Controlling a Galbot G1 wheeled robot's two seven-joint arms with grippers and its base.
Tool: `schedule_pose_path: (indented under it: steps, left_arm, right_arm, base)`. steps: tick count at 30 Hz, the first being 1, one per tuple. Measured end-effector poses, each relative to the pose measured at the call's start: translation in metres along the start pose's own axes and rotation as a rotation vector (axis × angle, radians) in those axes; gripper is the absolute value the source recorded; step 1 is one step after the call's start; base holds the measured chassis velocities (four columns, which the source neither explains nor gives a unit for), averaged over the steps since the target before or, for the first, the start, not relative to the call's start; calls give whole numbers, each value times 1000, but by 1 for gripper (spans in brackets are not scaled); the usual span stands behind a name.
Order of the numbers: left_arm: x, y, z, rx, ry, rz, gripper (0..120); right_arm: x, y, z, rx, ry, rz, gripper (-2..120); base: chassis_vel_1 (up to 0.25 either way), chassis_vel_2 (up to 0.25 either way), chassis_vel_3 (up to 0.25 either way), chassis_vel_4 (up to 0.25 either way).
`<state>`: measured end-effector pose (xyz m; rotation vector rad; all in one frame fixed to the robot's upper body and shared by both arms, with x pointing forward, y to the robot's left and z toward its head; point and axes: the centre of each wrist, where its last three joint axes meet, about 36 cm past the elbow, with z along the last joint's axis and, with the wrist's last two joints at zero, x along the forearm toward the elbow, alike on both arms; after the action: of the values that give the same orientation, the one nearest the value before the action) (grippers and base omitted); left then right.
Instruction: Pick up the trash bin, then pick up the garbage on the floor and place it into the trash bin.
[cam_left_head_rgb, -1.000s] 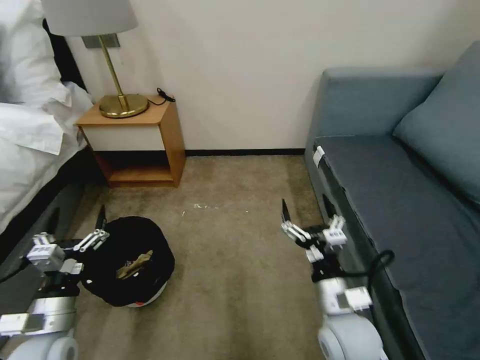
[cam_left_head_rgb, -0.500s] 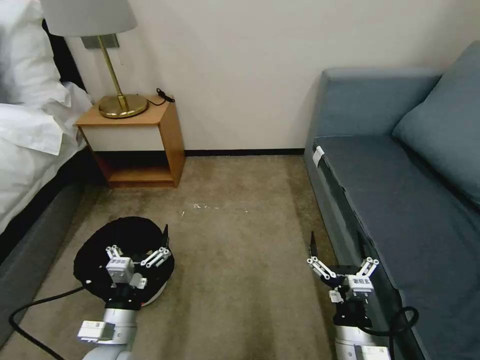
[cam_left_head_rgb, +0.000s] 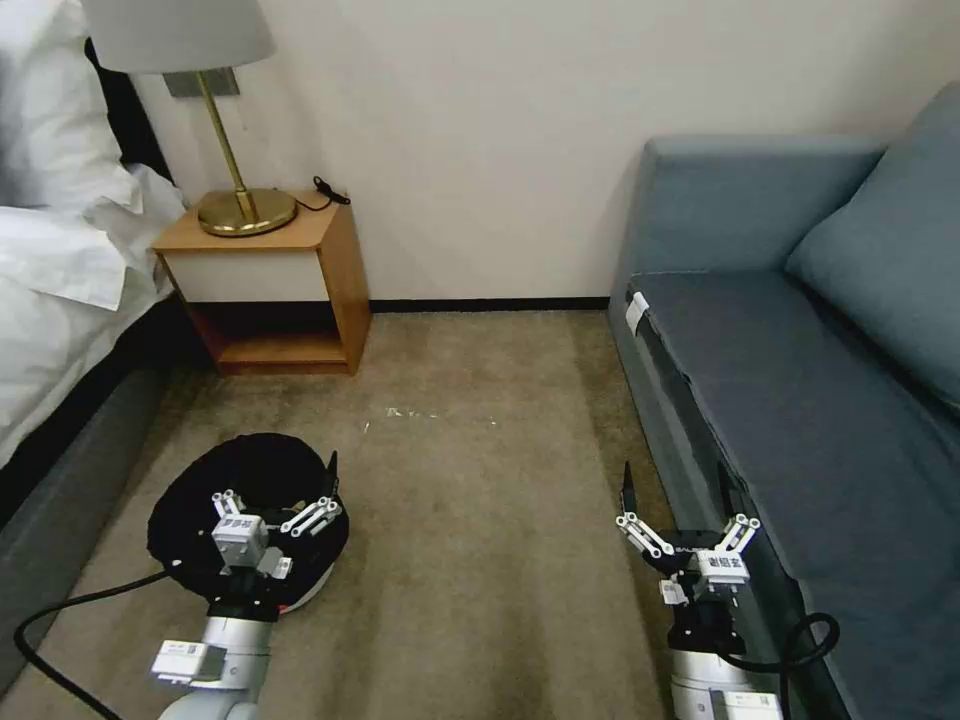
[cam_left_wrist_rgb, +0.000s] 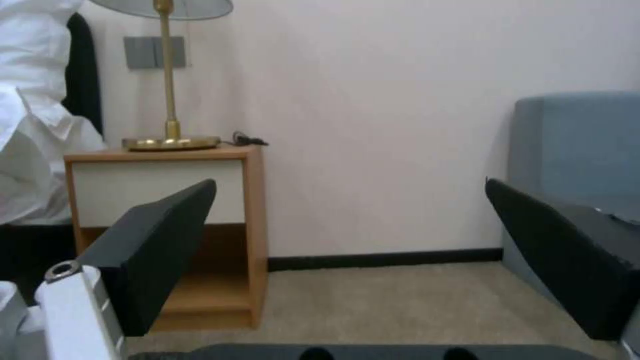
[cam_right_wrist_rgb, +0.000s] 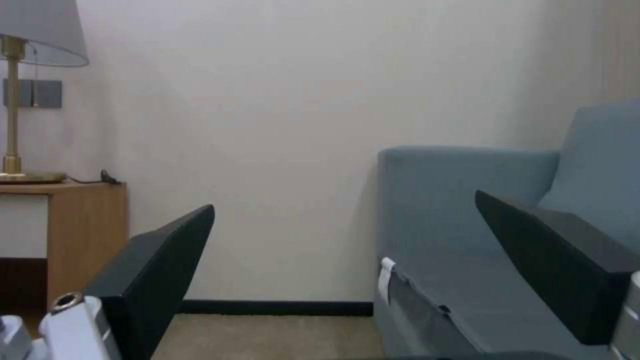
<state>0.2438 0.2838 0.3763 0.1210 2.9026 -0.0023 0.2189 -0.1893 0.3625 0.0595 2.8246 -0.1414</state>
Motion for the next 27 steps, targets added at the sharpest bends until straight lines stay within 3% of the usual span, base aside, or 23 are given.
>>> schedule_pose_path:
  steps: [27]
  left_arm:
    - [0,1,0,1,1,-4,100]
  right_arm:
    - [-1,0,0,-3,2,-1,100]
  base:
    - [0,0,0,0]
